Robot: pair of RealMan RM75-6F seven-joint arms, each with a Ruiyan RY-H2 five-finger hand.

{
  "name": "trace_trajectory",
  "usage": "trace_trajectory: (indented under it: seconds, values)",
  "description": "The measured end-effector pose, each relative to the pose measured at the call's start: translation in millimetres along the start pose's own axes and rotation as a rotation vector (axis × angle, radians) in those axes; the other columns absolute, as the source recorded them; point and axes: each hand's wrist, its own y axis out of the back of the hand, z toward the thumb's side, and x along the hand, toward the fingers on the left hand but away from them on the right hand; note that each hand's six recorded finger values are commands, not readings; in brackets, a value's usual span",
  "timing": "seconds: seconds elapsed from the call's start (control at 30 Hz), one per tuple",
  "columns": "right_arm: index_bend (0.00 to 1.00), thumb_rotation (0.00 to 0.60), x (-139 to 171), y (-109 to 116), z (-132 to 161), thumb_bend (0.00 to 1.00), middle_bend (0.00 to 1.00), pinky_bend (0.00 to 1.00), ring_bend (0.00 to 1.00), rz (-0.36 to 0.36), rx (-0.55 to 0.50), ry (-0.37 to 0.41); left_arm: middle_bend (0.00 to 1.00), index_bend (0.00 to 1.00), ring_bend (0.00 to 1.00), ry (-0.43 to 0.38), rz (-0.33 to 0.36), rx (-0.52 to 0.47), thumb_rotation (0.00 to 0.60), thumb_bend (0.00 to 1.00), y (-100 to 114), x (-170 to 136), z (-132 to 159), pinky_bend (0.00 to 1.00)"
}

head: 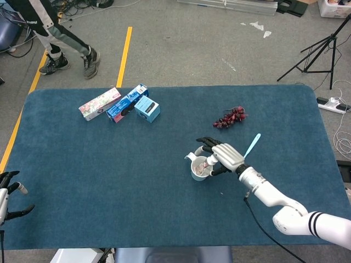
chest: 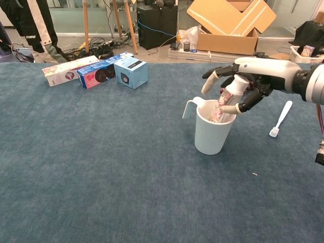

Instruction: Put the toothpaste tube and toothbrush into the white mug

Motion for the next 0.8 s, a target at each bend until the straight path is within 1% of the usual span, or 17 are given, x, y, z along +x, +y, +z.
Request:
trace_trajectory:
  seconds: [0.07,0.2,0.27,0.5,0.8]
  values:
    - [0.24,0.6,1.5,2.0,0.7,0.21,0.08,0.15,0.0,-0.004,0.004,0.003,0.17,0.51,0.11,0.0,0.0,0.001,0.6,0.0,-0.1,0.1,-0.1,0.24]
    - [0.09,0.6,5.2,5.7,2.1,0.21,0.06,0.15,0.0,-0.011,0.017,0.007,0.17,0.51,0.11,0.001,-0.002,0.002,0.6,0.0,-0.6,0.3,-0.1,0.24]
    - [0.06,0.6,7.3,7.9,3.4,0.21,0.05,0.15,0.0,-0.017,0.021,0.011,0.17,0.51,0.11,0.001,-0.003,0.003,0.6,0.0,-0.9,0.5,0.0,0.24]
    - [0.03,0.6,14.2,14.5,5.9,0.21,0.04,0.15,0.0,-0.035,0.03,0.018,0.17,0.51,0.11,0.002,-0.005,0.006,0.6,0.0,-1.8,0.8,0.1,0.24]
    - [0.02,0.6,27.7,27.6,8.7,0.2,0.04,0.15,0.0,-0.072,0.063,0.028,0.17,0.51,0.11,0.002,-0.004,0.007,0.6,0.0,-1.8,0.7,0.3,0.24]
